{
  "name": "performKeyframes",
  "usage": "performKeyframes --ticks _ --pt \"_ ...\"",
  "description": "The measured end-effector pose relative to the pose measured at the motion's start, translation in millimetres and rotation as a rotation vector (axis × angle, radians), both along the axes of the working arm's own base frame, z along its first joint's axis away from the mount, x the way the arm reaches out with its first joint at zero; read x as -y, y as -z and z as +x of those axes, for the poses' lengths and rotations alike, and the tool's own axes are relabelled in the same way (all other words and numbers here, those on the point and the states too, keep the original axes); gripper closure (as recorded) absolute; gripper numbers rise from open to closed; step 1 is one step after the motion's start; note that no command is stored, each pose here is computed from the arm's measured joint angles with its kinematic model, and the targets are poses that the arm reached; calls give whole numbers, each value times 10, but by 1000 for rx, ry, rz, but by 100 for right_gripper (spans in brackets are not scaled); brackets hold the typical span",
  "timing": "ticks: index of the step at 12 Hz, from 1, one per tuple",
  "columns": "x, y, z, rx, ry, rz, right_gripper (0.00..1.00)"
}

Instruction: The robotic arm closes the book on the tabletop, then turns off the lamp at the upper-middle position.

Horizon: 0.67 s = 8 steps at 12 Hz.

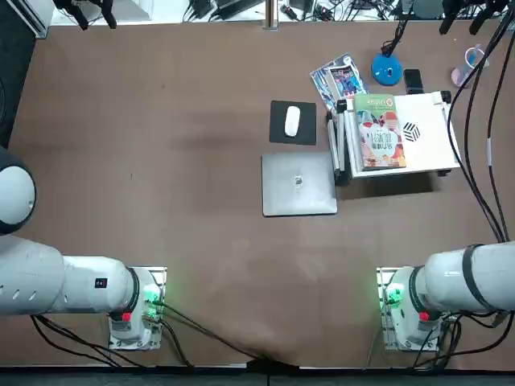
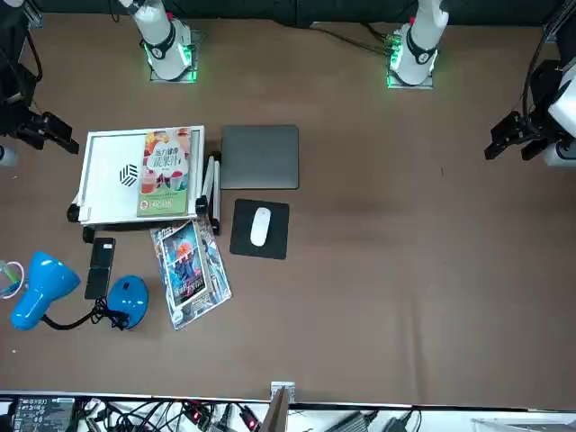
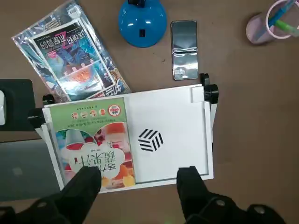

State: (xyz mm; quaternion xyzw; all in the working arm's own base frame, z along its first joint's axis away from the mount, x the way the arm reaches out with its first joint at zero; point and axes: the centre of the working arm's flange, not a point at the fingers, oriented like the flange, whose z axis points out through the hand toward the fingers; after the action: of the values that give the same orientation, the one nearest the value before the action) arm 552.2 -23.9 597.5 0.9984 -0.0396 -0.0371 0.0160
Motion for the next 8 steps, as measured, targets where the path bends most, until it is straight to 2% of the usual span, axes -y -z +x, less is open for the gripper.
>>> performKeyframes --ticks 8 --pt "-12 50 18 8 -3 0 0"
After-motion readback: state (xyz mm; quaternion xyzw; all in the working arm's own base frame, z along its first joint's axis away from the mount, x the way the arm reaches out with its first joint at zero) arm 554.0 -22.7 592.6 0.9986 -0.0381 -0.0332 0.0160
